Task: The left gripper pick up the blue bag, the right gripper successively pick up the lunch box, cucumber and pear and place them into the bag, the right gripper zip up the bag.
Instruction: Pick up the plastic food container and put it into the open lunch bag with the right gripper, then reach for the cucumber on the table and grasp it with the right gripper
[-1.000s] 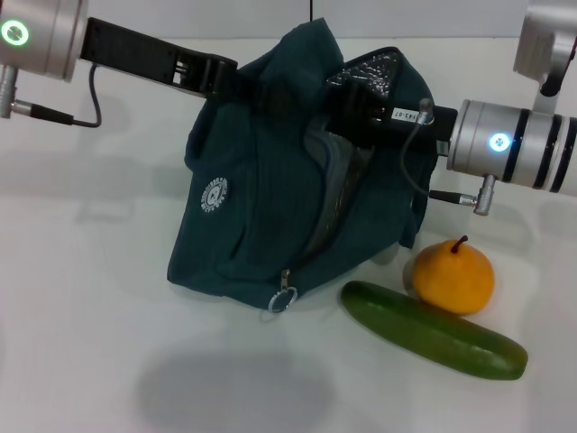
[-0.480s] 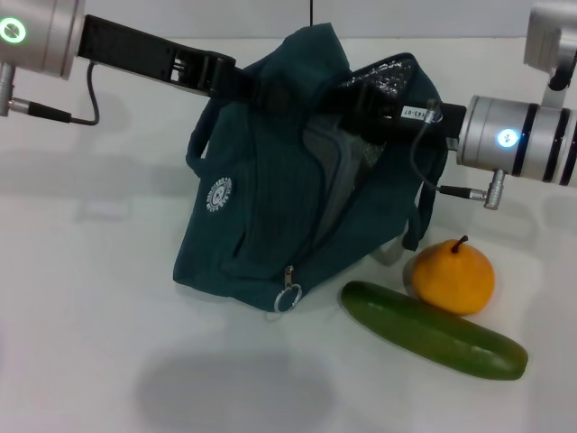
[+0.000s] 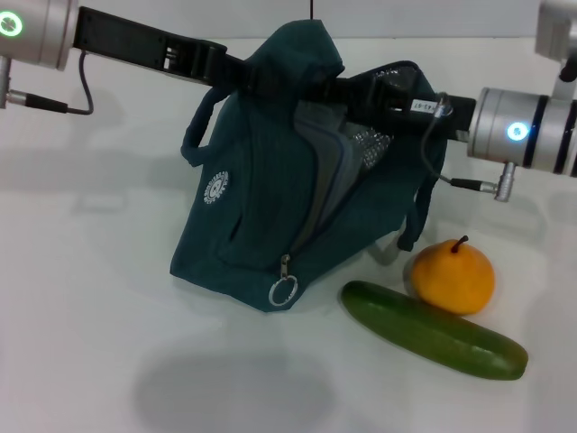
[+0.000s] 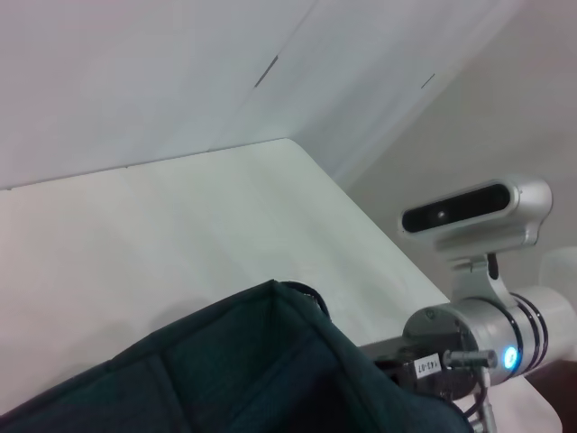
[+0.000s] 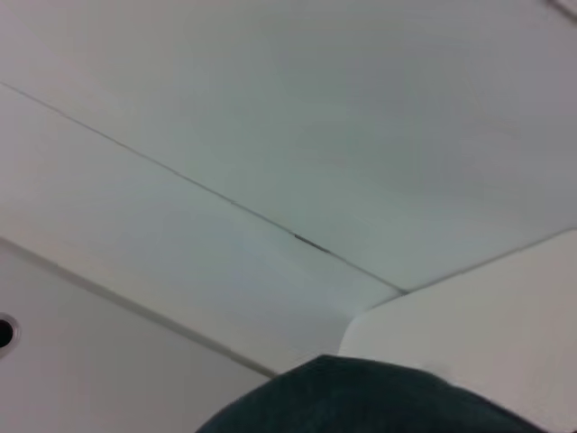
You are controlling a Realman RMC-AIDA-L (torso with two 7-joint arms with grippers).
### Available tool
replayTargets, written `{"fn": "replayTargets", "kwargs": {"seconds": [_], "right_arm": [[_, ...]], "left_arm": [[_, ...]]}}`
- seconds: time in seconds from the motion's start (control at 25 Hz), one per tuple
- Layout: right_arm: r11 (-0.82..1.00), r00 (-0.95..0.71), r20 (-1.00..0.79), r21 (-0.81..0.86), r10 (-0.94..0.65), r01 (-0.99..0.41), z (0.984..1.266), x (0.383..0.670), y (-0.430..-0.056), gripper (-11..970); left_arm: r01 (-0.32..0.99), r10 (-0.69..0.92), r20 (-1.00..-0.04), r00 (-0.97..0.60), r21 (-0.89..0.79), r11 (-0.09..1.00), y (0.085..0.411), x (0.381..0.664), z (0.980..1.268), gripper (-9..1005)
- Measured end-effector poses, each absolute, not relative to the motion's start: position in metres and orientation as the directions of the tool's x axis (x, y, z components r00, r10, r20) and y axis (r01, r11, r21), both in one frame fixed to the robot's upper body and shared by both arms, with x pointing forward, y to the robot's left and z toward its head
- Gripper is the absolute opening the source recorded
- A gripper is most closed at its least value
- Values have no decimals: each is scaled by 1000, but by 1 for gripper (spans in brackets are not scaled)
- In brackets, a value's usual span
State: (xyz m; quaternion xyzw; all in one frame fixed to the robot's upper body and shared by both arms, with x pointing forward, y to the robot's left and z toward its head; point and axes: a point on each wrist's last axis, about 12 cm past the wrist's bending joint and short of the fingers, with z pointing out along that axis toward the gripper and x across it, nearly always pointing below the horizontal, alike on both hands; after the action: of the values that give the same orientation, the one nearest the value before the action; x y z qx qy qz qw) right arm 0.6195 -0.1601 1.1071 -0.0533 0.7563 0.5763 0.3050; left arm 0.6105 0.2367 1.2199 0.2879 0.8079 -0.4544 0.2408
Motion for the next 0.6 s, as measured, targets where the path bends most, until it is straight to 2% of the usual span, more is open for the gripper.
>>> {"fn": "replayTargets", "kwargs": {"seconds": [0.36, 0.6], "right_arm": [[324, -772, -573, 811, 276, -486, 1111, 619, -172, 483], [262, -643, -688, 724, 337, -638, 1120, 607, -191, 615]], "left_arm": [[674, 231, -651, -723, -593, 440, 240, 611, 1217, 50], [659, 207, -652, -730, -591, 465, 247, 611, 1213, 50]]}}
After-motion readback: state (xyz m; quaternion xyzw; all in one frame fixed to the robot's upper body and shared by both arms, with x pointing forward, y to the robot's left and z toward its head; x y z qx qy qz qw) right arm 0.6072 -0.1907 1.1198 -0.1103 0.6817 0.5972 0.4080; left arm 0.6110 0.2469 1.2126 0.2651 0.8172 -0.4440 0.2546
